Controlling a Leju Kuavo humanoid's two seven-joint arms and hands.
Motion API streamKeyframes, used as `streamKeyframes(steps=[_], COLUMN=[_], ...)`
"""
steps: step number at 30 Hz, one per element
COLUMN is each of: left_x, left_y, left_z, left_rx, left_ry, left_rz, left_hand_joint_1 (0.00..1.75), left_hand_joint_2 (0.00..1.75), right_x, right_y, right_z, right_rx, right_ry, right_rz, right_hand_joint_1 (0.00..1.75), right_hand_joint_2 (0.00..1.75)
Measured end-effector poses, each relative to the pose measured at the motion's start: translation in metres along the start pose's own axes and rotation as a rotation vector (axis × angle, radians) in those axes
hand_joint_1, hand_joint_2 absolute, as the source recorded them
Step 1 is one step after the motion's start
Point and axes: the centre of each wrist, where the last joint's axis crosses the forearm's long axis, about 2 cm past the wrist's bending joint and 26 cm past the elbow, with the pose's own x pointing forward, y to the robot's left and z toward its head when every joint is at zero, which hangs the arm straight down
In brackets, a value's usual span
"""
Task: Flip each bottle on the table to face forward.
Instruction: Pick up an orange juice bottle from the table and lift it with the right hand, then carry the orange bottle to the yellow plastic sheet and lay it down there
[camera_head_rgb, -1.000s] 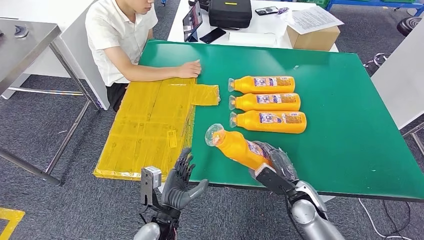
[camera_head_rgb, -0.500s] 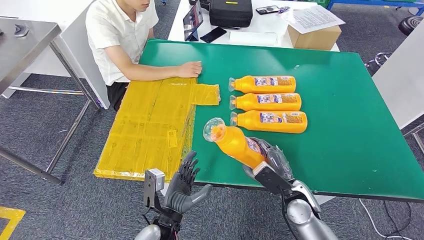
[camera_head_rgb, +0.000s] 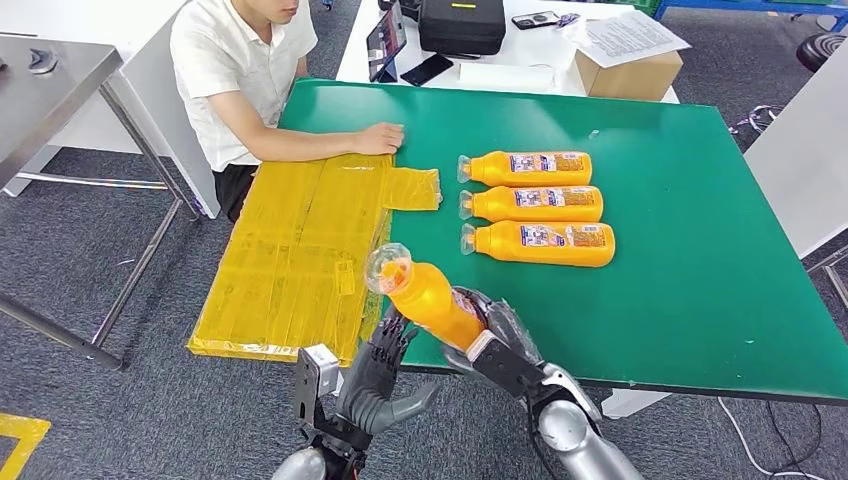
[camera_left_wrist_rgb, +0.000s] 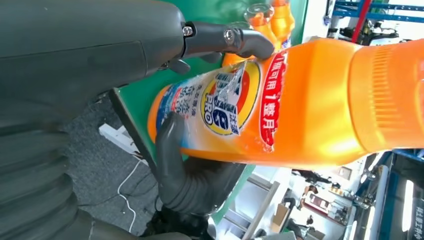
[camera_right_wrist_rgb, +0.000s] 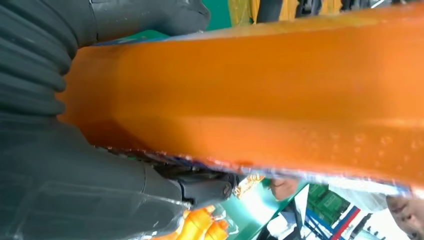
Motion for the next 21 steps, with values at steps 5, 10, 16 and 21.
streamKeyframes(steps=[5, 10, 16, 21], left_x=[0.001, 0.002, 0.006, 0.006], left_y=[-0.002, 0.0, 0.002, 0.005], left_z=[-0.004, -0.007, -0.015, -0.021], left_rx=[0.003, 0.043, 0.137, 0.177], left_ry=[0.003, 0.005, 0.03, 0.045], left_rz=[0.006, 0.025, 0.058, 0.083], left_hand_joint_1=[0.0, 0.0, 0.0, 0.0], left_hand_joint_2=[1.75, 1.75, 1.75, 1.75], right_x=[0.005, 0.007, 0.015, 0.02], right_y=[0.009, 0.015, 0.031, 0.04], right_z=[-0.013, -0.02, -0.025, -0.027], right_rx=[0.059, 0.095, 0.142, 0.165], right_ry=[-0.005, -0.012, -0.041, -0.055], right_rz=[0.042, 0.079, 0.094, 0.106], right_hand_joint_1=[1.74, 1.75, 1.75, 1.75], right_hand_joint_2=[1.75, 1.75, 1.75, 1.75])
